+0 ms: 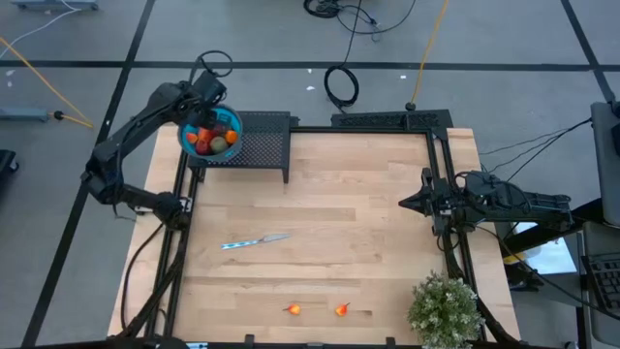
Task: Pick & Place Fruit
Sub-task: Put the peach into the blue strainer bowl on the shelf
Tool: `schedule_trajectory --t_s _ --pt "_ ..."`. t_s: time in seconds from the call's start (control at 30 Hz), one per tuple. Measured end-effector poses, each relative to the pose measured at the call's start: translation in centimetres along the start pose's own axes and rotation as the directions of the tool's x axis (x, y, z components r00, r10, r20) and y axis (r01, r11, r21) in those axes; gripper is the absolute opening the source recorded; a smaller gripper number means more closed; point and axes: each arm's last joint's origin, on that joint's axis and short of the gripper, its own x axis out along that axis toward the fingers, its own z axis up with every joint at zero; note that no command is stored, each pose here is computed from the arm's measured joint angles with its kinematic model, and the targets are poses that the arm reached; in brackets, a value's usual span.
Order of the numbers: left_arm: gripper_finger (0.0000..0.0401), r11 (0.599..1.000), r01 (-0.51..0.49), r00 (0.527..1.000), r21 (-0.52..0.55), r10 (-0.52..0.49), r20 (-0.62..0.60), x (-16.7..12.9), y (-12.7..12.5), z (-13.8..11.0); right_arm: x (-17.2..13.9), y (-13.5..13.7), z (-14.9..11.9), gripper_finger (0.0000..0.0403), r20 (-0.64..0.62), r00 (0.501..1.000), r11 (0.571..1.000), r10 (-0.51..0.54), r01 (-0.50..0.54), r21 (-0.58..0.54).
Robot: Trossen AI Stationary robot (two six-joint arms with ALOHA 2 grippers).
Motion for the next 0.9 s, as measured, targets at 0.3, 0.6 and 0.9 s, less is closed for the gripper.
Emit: schedule_trajectory --t_s 0.3,0.6,0.9 --pt "0.0135 1.000 -0.027 0.999 0.002 0.027 -0.021 0.8 -0.2 0.3 0.0 0.0 0.0 0.0000 0.000 1.000 1.000 0.000 0.000 0.003" --pt "0.0192 0.998 -0.027 0.999 0.050 0.028 -0.017 0.7 -0.1 0.3 0.0 0.0 0.0 0.0000 0.000 1.000 1.000 0.000 0.000 0.003" --pt "0.0188 0.998 0.062 0.985 0.026 -0.065 0.162 -4.8 0.8 0.1 0.0 0.0 0.0 0.0000 0.000 1.000 1.000 0.000 0.000 0.003"
